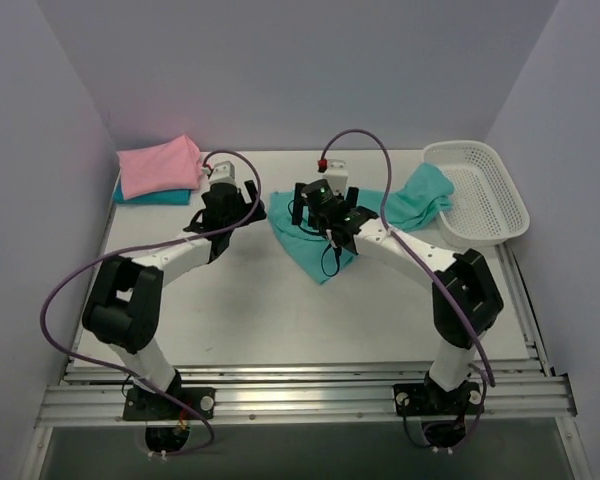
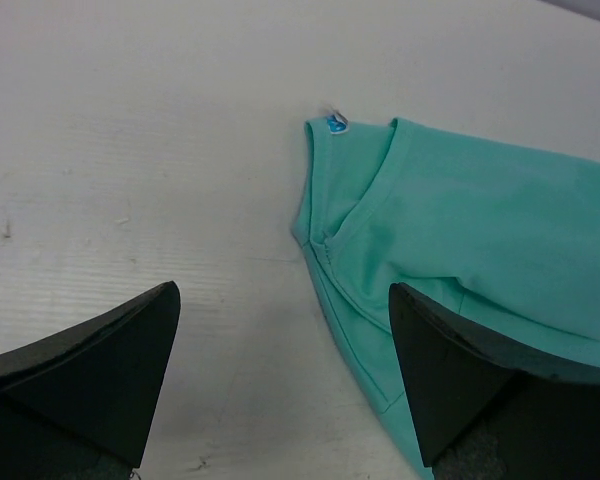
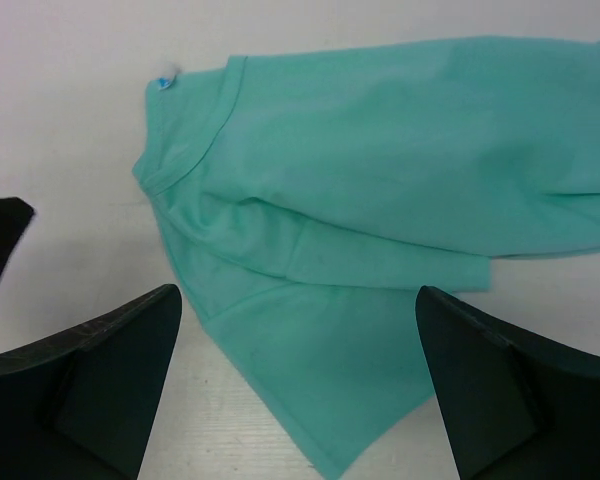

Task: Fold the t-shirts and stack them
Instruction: Move the tshirt to the center of the board

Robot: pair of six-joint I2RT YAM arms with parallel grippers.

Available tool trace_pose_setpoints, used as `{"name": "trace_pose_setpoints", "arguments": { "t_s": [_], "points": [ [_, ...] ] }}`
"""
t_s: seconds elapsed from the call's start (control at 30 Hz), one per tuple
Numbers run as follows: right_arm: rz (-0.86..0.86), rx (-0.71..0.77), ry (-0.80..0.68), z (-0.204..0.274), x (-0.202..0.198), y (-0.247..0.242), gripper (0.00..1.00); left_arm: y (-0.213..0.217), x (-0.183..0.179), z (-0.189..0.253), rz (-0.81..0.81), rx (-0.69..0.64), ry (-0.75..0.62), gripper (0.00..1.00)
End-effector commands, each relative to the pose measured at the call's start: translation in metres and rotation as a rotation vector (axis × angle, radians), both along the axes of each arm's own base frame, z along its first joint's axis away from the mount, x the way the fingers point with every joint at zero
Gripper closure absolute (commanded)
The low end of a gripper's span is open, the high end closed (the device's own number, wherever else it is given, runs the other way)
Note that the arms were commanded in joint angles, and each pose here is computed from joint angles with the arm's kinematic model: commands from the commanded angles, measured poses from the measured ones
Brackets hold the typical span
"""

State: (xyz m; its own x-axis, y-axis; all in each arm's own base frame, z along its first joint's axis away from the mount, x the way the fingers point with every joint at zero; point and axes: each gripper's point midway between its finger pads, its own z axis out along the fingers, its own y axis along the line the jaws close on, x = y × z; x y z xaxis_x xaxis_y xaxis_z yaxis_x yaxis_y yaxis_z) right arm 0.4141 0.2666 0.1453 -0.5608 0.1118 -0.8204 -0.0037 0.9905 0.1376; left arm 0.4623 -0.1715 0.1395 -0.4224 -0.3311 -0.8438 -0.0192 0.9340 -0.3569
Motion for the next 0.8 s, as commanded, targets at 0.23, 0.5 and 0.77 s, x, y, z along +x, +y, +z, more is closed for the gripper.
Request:
{"name": "trace_pose_setpoints", "arguments": {
  "t_s": [0.23,0.5,0.77],
  "points": [
    [-0.200,-0.079,-0.108,0.040,-0.022,-0.074,0.00,-0.044,0.050,-0.001,-0.079,-0.125,-0.013,0.05],
    [-0.239,-0.093,-0.127,0.046,-0.033,-0.099,0.00,-0.075,0.057,-0.026,-0.087,-0.188,0.037,0.02],
    [-0.259,-0.092,-0.131,0.046,-0.032,-0.110,0.00,-0.091,0.049,-0.044,-0.065,-0.185,0.066,0.00]
  ]
}}
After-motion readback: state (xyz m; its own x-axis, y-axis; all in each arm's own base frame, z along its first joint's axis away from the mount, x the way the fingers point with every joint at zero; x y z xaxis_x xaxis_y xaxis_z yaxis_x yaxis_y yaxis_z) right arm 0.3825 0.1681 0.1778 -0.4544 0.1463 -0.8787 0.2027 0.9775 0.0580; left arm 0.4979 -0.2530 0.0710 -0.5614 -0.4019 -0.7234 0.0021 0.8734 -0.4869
